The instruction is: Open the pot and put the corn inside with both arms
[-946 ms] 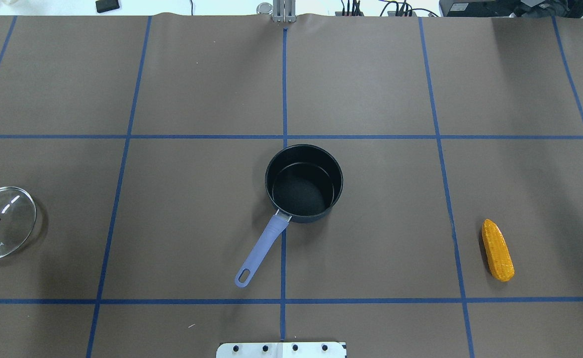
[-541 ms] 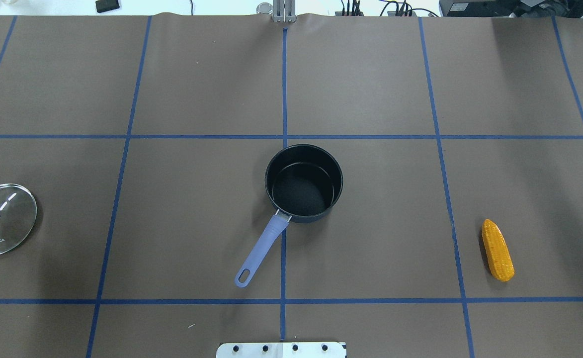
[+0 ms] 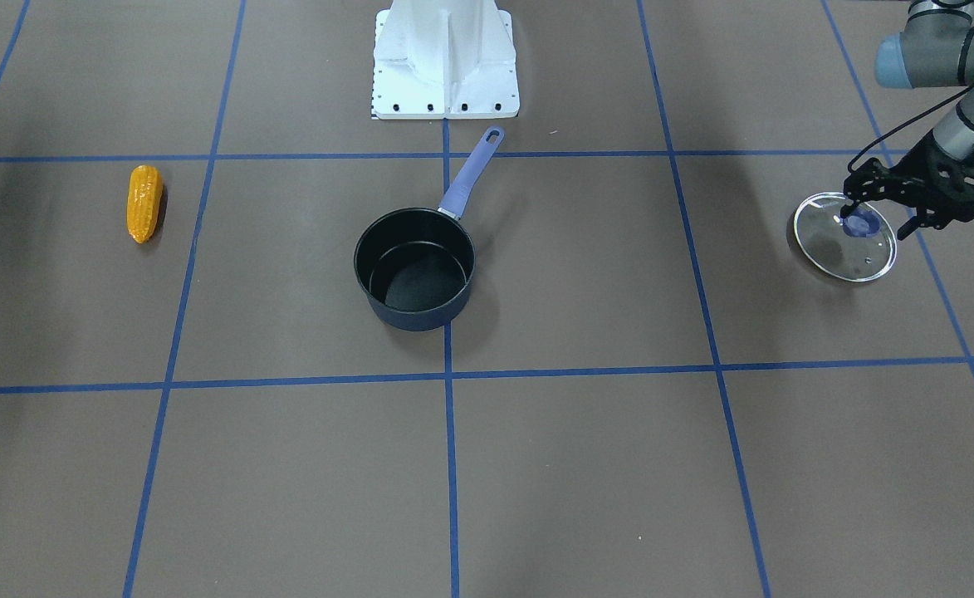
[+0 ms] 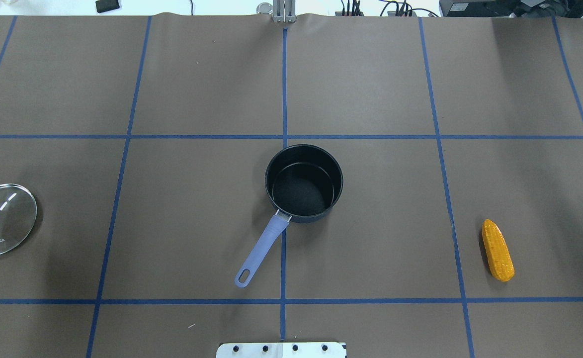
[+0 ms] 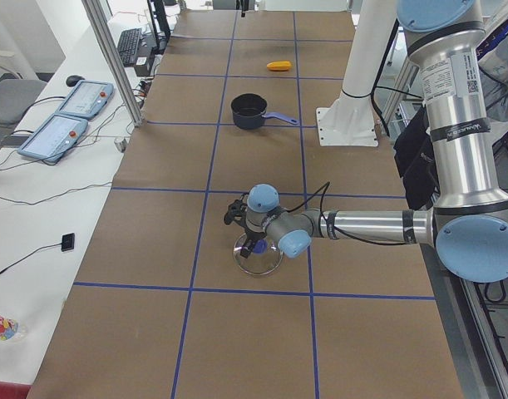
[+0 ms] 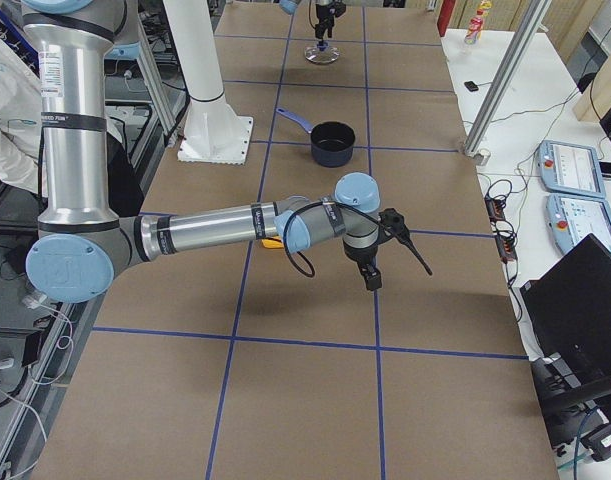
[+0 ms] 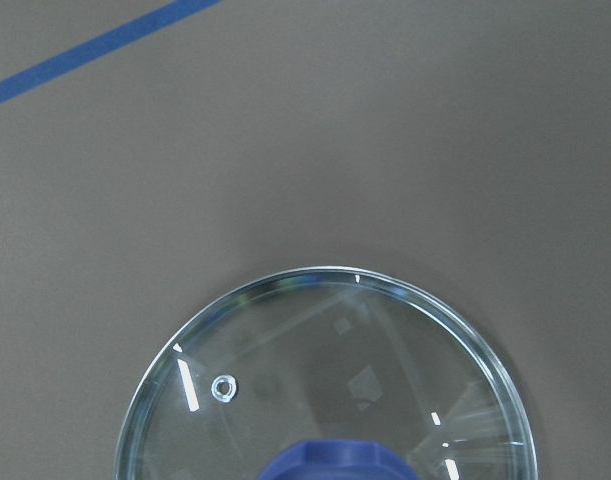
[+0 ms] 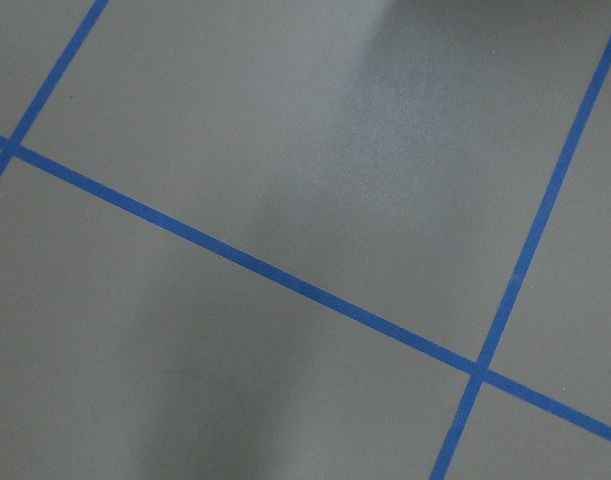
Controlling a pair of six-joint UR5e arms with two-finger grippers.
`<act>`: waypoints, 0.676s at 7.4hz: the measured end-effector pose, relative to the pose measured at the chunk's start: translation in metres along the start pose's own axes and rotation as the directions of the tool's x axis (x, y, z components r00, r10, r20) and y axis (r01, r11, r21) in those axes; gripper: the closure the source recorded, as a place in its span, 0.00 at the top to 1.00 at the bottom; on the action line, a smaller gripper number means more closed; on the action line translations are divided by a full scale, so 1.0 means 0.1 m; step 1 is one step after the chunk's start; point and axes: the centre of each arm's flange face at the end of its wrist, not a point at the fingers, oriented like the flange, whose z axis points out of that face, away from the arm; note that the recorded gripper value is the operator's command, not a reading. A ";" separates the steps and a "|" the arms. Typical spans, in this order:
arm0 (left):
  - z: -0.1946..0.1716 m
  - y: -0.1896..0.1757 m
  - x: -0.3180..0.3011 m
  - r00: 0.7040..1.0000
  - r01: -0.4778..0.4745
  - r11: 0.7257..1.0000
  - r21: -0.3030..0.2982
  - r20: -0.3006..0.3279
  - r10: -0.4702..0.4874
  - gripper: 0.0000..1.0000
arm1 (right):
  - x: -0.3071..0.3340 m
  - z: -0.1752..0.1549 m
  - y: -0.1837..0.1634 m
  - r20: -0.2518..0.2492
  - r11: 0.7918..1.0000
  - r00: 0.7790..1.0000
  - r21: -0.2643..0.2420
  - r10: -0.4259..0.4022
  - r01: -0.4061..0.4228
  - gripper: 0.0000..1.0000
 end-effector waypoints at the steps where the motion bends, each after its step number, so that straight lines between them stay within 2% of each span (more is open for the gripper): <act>1: -0.18 -0.11 -0.23 0.999 0.042 0.999 -0.004 0.018 -0.042 0.99 | -0.12 0.04 -0.04 0.012 1.000 1.000 0.015 0.025 -0.025 1.00; 3: -0.62 -0.24 -0.76 0.997 0.055 0.998 -0.027 0.050 -0.054 0.99 | -0.42 0.19 -0.09 0.045 0.996 0.996 0.040 0.075 -0.077 1.00; 5: -1.10 -0.26 -1.28 0.995 0.069 0.996 -0.052 0.075 -0.065 0.99 | -0.72 0.32 -0.11 0.075 0.992 0.990 0.031 0.118 -0.120 1.00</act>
